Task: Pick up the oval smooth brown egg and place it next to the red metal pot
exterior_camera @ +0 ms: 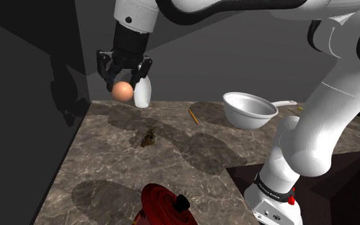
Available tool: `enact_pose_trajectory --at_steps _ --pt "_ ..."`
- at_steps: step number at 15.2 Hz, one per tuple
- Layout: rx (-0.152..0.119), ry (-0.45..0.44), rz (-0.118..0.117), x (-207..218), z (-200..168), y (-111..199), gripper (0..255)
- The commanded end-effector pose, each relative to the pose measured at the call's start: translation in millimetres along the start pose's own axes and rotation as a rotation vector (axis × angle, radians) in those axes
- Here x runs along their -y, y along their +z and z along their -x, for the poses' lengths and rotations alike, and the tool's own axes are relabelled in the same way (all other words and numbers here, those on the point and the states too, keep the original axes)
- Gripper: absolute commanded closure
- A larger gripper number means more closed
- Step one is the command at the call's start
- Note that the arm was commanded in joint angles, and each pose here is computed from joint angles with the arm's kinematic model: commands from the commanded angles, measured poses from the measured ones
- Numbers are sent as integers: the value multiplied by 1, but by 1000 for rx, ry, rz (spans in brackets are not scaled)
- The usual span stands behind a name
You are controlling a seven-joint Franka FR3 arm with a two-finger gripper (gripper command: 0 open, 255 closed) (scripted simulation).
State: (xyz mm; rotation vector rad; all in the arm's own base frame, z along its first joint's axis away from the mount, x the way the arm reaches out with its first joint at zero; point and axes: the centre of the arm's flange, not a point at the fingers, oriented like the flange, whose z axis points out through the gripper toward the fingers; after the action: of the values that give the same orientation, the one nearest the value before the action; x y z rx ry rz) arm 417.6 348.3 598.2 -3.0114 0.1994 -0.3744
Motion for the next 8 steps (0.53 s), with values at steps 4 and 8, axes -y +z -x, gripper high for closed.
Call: enact_pose_trajectory --at_steps 4,8 --pt "0 2 0 46 50 -9 255" --pt "0 2 0 50 61 5 255"
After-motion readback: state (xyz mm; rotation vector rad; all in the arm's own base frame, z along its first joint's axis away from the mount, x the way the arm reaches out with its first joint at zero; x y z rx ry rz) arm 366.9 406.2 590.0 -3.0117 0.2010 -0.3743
